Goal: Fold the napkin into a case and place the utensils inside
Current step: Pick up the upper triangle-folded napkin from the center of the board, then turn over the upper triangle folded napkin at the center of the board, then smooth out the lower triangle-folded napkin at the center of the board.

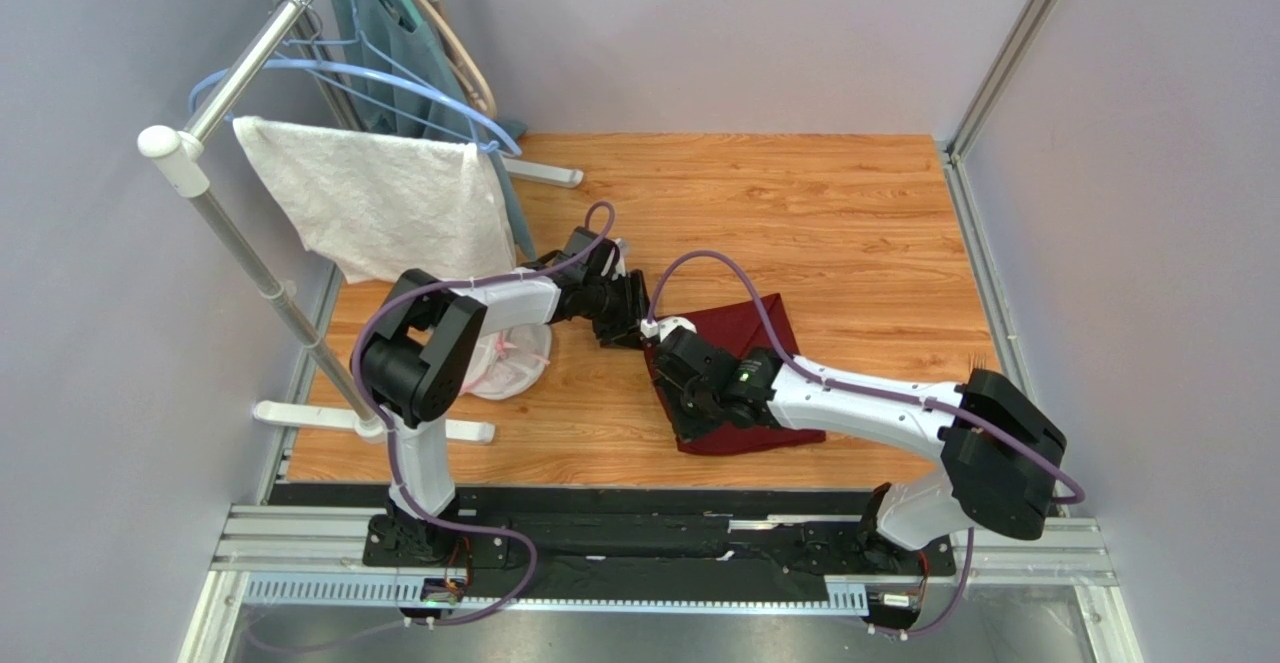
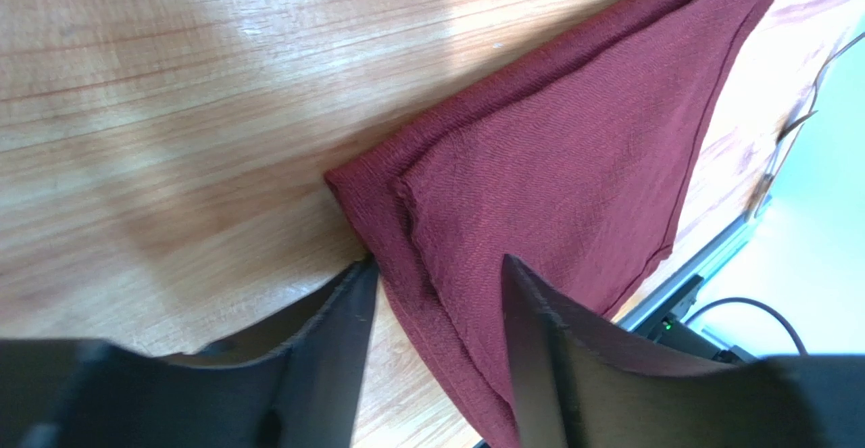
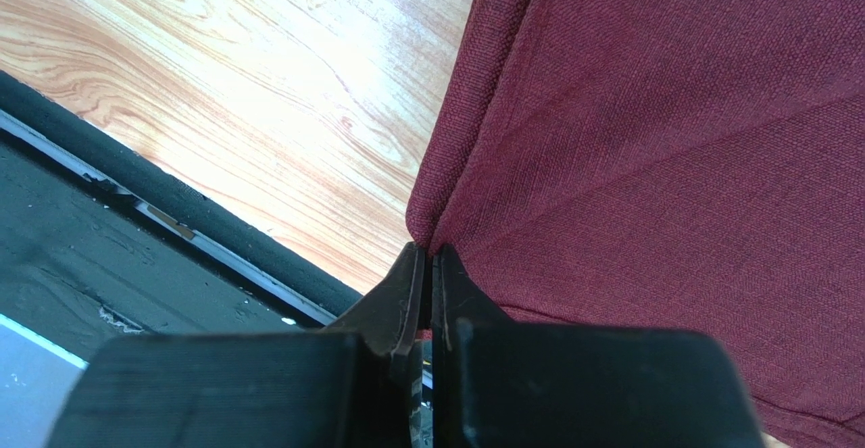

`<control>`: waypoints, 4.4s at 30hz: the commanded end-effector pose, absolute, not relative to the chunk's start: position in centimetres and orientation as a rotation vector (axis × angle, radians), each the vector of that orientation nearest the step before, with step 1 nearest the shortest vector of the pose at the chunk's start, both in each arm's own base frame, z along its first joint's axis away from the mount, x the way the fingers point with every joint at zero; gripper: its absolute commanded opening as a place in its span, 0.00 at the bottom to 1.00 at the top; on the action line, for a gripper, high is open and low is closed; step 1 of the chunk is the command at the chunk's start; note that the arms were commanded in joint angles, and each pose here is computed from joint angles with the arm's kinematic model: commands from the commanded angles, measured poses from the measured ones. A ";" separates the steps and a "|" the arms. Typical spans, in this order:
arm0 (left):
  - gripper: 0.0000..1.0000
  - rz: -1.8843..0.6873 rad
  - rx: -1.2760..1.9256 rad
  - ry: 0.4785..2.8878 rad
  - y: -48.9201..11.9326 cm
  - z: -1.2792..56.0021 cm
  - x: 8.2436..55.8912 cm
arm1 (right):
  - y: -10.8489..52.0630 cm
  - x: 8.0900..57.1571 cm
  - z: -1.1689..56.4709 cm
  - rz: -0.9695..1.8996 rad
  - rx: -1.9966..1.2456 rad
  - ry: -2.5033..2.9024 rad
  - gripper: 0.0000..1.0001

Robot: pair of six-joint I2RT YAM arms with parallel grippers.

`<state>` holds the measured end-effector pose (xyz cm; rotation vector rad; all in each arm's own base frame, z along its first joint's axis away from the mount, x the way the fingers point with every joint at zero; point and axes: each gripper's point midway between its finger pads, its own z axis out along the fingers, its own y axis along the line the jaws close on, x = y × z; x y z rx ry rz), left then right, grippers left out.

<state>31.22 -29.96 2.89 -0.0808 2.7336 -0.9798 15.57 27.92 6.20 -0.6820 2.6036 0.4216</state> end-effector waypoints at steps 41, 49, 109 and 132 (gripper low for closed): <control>0.00 -0.556 -0.163 2.490 -19.0 15.4 31.2 | 40.9 9.8 16.1 0.990 -0.934 2.374 0.00; 0.00 -0.431 -0.148 2.203 -14.0 28.4 30.7 | 46.5 6.5 27.4 1.478 -0.982 2.085 0.00; 0.54 -0.936 0.461 2.322 -35.6 17.7 25.2 | 16.0 26.4 9.8 0.584 0.240 2.560 0.54; 0.40 -0.737 0.480 2.410 -43.7 10.1 29.5 | 17.8 34.2 5.1 0.779 0.202 2.559 0.00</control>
